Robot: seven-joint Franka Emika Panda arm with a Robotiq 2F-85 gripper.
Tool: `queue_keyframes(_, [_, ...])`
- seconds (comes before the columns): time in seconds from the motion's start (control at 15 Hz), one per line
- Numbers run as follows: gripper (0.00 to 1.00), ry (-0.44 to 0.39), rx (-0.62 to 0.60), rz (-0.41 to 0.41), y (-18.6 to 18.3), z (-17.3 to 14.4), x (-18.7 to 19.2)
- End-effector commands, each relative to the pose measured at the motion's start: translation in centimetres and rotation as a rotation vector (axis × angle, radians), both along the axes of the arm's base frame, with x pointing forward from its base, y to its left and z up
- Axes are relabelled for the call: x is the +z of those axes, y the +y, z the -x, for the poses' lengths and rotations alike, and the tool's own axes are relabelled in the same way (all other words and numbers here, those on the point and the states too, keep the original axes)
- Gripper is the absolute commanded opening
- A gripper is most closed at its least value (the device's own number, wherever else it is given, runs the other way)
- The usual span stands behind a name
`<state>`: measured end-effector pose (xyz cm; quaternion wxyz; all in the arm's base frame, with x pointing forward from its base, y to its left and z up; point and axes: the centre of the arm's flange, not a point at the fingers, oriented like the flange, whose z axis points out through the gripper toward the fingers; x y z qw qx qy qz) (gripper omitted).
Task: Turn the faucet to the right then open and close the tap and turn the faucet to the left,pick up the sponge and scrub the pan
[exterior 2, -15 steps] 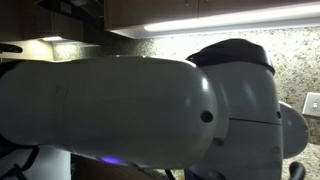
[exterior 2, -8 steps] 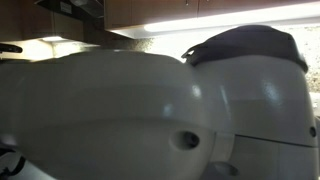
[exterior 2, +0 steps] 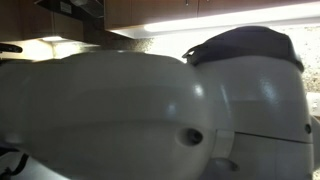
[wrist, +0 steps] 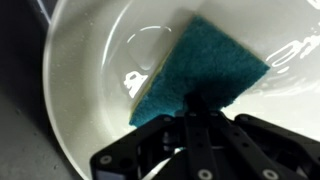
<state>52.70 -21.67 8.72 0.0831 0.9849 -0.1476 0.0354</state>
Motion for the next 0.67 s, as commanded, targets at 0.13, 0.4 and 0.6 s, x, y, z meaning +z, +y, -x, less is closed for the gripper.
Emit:
queue_keyframes(0.13, [0.00, -0.015, 0.107, -0.089, 6.9, -0.8, -1.6])
queue_keyframes(0.4, [0.00, -0.044, 0.173, -0.097, 9.1, -2.0, -1.4])
queue_keyframes(0.6, [0.00, -0.051, 0.190, -0.097, 9.2, -2.6, -1.1])
